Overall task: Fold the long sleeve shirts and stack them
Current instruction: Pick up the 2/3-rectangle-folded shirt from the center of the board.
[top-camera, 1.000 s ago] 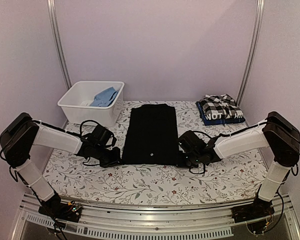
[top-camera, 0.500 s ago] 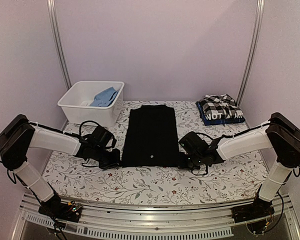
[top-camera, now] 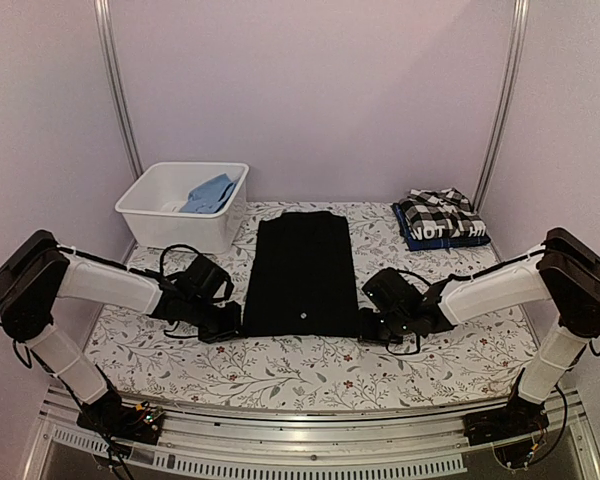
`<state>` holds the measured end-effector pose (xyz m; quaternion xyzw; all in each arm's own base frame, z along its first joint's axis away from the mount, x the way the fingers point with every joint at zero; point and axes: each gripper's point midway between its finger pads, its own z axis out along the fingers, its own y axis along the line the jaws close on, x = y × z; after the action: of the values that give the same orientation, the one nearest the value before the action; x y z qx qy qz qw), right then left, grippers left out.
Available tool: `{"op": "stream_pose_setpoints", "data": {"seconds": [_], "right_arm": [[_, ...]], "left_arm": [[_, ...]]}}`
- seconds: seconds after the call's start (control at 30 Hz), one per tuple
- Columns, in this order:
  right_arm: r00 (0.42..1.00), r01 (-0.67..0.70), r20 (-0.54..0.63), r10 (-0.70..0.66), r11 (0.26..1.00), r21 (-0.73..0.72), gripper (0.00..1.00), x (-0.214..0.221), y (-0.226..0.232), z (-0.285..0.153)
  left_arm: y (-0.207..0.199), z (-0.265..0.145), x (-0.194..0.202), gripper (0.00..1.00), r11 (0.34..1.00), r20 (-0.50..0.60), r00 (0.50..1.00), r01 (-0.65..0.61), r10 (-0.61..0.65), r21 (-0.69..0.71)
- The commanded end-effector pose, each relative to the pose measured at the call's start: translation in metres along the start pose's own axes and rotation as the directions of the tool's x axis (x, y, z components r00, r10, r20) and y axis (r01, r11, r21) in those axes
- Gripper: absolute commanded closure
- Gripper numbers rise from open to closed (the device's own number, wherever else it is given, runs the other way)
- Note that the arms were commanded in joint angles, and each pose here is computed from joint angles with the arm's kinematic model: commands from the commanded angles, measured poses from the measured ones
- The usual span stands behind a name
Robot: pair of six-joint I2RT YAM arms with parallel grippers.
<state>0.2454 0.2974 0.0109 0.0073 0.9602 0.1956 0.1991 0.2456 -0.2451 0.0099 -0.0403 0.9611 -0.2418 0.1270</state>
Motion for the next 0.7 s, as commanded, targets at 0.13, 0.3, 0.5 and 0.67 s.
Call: {"op": "stream_pose_setpoints", "data": {"seconds": [0.13,0.3,0.5,0.67], "right_arm": [[0.974,0.006,-0.226,0.035,0.984,0.18,1.0,0.076,-0.066,-0.005],[0.982,-0.013,-0.183,0.034,0.993,0.117,1.0,0.066,-0.052,-0.028],[0.989,-0.002,-0.148,0.007,0.999,0.038,1.0,0.066,-0.031,-0.06],[0.994,-0.002,-0.106,0.003,1.0,0.008,1.0,0.064,-0.019,-0.094]], "left_arm": [[-0.002,-0.014,0.014,1.0,1.0,0.013,1.0,-0.006,0.005,0.014],[-0.007,-0.03,0.023,1.0,0.999,0.031,0.999,-0.011,0.01,0.031],[-0.022,-0.056,0.044,1.0,0.997,0.054,0.998,-0.041,0.037,0.061],[-0.035,-0.083,0.062,1.0,0.994,0.079,0.996,-0.056,0.049,0.092]]}}
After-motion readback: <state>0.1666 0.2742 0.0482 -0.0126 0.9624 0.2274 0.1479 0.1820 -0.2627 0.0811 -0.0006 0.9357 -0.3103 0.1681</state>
